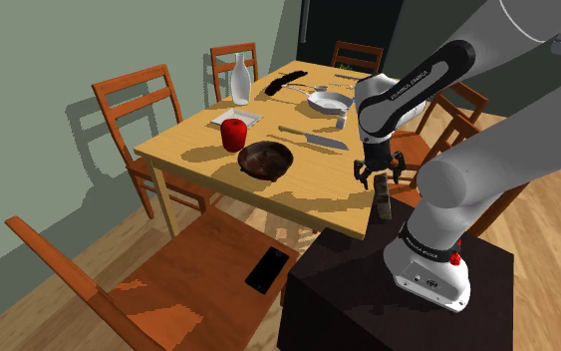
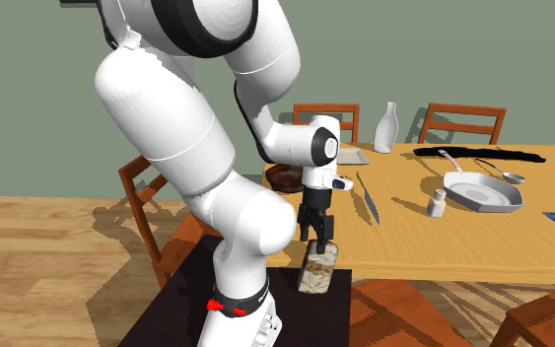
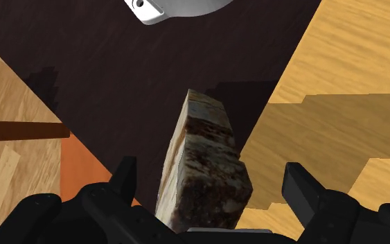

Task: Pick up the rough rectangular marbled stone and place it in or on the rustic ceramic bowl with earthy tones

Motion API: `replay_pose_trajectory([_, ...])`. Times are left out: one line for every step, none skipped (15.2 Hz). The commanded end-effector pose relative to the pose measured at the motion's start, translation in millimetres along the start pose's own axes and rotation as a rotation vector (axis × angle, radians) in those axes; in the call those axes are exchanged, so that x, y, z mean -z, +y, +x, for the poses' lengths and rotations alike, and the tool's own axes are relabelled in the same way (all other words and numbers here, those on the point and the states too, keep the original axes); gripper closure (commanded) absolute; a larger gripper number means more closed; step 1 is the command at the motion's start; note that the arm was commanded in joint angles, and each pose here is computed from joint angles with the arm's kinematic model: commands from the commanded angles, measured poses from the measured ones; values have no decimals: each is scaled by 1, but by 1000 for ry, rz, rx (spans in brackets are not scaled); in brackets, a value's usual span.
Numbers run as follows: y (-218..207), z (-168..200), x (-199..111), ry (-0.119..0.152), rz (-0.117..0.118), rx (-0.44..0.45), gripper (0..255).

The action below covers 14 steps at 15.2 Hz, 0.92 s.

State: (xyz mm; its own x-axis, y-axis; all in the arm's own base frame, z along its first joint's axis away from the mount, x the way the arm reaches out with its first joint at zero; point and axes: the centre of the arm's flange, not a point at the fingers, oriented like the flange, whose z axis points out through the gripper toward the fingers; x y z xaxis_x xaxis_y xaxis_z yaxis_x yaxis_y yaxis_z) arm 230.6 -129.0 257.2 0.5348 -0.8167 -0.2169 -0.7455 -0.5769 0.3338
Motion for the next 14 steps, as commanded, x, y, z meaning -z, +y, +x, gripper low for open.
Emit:
replay_pose_trajectory([0,0,0,0,0,0,255])
replay_pose_trajectory([0,0,0,0,0,0,255])
replay_pose_trajectory([0,0,0,0,0,0,255])
replay_pose_trajectory([0,0,0,0,0,0,255])
replay_pose_trajectory([0,0,0,0,0,0,255])
replay_pose_trajectory([0,0,0,0,0,0,255])
replay_pose_trajectory([0,0,0,0,0,0,255])
replay_pose_trajectory([0,0,0,0,0,0,255])
replay_pose_trajectory([0,0,0,0,0,0,255])
replay_pose_trajectory([0,0,0,0,0,0,255])
replay_pose_trajectory([2,-1,5,0,0,0,255])
replay_pose_trajectory([4,-2,10,0,0,0,255])
replay_pose_trajectory([5,-3,14,0,0,0,255])
replay_pose_trajectory([7,-5,19,0,0,0,255])
